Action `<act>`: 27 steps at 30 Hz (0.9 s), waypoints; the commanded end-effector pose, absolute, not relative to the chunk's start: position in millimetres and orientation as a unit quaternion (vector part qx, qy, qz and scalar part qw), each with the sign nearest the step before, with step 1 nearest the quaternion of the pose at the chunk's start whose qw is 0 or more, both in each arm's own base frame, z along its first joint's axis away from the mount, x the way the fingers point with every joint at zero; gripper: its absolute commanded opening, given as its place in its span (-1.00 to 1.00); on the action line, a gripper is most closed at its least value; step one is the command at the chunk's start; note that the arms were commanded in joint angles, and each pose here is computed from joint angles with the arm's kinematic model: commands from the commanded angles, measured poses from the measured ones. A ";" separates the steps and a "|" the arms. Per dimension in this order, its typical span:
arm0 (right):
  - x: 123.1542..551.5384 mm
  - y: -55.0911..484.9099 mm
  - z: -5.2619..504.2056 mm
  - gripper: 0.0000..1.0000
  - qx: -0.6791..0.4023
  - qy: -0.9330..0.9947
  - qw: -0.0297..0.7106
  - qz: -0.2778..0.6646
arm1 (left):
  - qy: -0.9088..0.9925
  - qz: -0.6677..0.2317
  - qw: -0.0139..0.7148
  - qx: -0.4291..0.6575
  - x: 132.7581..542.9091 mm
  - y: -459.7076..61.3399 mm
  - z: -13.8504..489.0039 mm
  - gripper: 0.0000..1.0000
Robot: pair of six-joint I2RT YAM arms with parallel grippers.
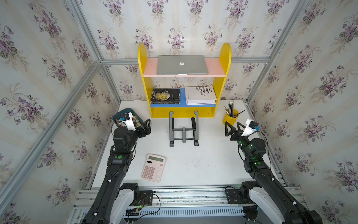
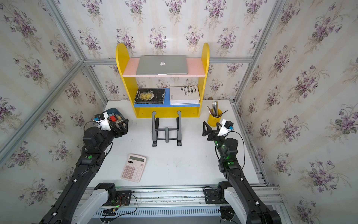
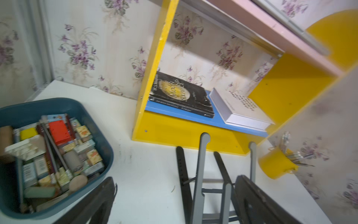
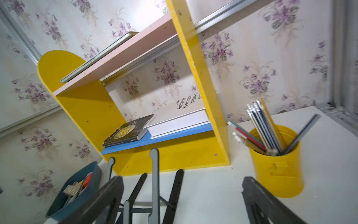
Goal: Close the laptop lid and set it aside
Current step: Reset both arms
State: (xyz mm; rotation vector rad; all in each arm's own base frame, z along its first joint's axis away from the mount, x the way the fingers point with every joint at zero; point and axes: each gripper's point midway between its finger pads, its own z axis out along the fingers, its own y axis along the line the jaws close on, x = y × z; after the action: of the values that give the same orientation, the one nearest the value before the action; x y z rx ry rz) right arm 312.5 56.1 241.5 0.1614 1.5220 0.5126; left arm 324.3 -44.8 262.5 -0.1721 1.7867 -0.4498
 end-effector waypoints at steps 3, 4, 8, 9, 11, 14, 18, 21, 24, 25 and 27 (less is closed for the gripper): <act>300.7 10.6 242.0 1.00 0.142 0.630 0.751 0.137 | 0.752 -0.077 0.640 -0.142 325.7 2.9 241.8 0.98; 300.3 7.1 237.2 1.00 0.147 0.633 0.750 0.126 | 0.751 -0.063 0.641 -0.148 325.0 7.8 234.4 0.98; 298.9 -7.4 213.8 1.00 0.160 0.650 0.740 0.070 | 0.744 -0.010 0.650 -0.156 322.3 24.1 205.1 0.98; 298.6 -12.3 207.4 1.00 0.165 0.655 0.736 0.053 | 0.744 0.001 0.651 -0.151 322.3 25.6 196.9 0.98; 297.9 -19.4 195.0 1.00 0.170 0.664 0.727 0.024 | 0.744 0.016 0.654 -0.135 325.4 26.0 183.9 0.98; 299.5 -21.8 183.0 1.00 0.161 0.679 0.717 0.000 | 0.749 0.026 0.652 -0.115 331.9 23.7 169.7 0.98; 301.7 -20.9 173.4 1.00 0.141 0.692 0.708 -0.019 | 0.766 0.049 0.630 -0.117 337.8 28.9 145.0 0.98; 304.1 -20.6 166.2 1.00 0.137 0.700 0.701 -0.025 | 0.768 0.068 0.626 -0.114 341.8 32.8 132.5 0.99; 307.1 -20.8 158.7 1.00 0.137 0.707 0.693 -0.028 | 0.750 0.073 0.651 -0.093 344.9 30.1 140.0 0.99; 308.0 -21.5 155.1 1.00 0.140 0.710 0.690 -0.029 | 0.749 0.071 0.653 -0.088 346.4 28.2 140.0 0.99; 309.6 -21.7 147.9 1.00 0.144 0.714 0.685 -0.028 | 0.752 0.064 0.652 -0.073 350.9 23.0 135.9 0.99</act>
State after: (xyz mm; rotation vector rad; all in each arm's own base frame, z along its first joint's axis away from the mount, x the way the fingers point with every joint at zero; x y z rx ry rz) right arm 307.6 -19.2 142.6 0.3049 1.6379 -0.0589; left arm 340.9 27.7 107.9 -0.2195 1.8270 0.1510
